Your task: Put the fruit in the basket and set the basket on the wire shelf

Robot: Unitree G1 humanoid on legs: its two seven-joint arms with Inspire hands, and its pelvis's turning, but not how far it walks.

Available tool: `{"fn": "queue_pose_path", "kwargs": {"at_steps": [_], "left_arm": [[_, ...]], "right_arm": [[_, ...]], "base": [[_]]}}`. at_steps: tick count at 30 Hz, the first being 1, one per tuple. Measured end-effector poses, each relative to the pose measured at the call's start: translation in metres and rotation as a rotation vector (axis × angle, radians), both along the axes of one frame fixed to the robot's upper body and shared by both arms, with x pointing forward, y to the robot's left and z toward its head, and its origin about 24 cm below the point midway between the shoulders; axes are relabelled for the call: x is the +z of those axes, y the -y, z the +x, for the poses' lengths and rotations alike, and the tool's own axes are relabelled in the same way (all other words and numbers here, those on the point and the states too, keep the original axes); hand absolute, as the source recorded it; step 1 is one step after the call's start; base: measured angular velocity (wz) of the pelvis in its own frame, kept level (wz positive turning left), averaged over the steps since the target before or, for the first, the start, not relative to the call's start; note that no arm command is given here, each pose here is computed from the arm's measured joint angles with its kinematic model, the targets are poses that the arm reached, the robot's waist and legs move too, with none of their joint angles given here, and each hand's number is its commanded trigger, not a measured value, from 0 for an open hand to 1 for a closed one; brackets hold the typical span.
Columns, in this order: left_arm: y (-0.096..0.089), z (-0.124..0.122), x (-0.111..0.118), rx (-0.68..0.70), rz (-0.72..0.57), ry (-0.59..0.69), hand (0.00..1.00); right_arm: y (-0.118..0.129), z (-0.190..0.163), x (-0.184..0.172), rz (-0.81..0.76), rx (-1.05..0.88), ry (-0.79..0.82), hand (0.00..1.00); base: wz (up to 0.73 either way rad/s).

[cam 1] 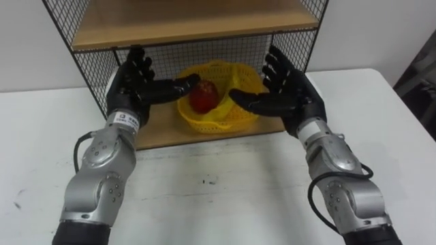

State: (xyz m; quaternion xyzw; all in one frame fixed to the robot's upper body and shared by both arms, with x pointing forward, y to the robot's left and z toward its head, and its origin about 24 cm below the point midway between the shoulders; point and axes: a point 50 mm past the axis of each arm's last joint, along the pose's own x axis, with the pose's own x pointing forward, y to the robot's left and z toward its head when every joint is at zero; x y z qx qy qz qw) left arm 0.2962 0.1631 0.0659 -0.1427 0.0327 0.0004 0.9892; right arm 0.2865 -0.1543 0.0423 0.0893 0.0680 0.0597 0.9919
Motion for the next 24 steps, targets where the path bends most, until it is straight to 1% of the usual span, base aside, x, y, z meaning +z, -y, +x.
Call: {"fn": "queue_pose_path", "kwargs": {"at_steps": [5,9,16,21,24], "left_arm": [[-0.003,-0.013,-0.005,-0.001,-0.006,0.004,0.00],[-0.009,-0.020,-0.009,0.011,-0.012,0.005,0.00],[-0.011,-0.031,-0.011,-0.001,-0.014,0.028,0.00],[-0.016,-0.045,-0.024,0.006,-0.016,0.012,0.00],[-0.017,-0.052,-0.026,0.003,-0.017,0.008,0.00]], "right_arm": [[0.003,-0.009,-0.002,0.001,0.005,0.000,0.00],[0.007,-0.014,0.001,0.002,0.006,0.021,0.00],[0.011,-0.023,-0.001,0.007,0.001,0.034,0.00],[0.014,-0.030,-0.004,0.009,-0.005,0.041,0.00],[0.014,-0.035,-0.001,0.013,-0.001,0.063,0.00]], "base": [[-0.01],[0.00],[0.00],[-0.03],[0.00]]}}
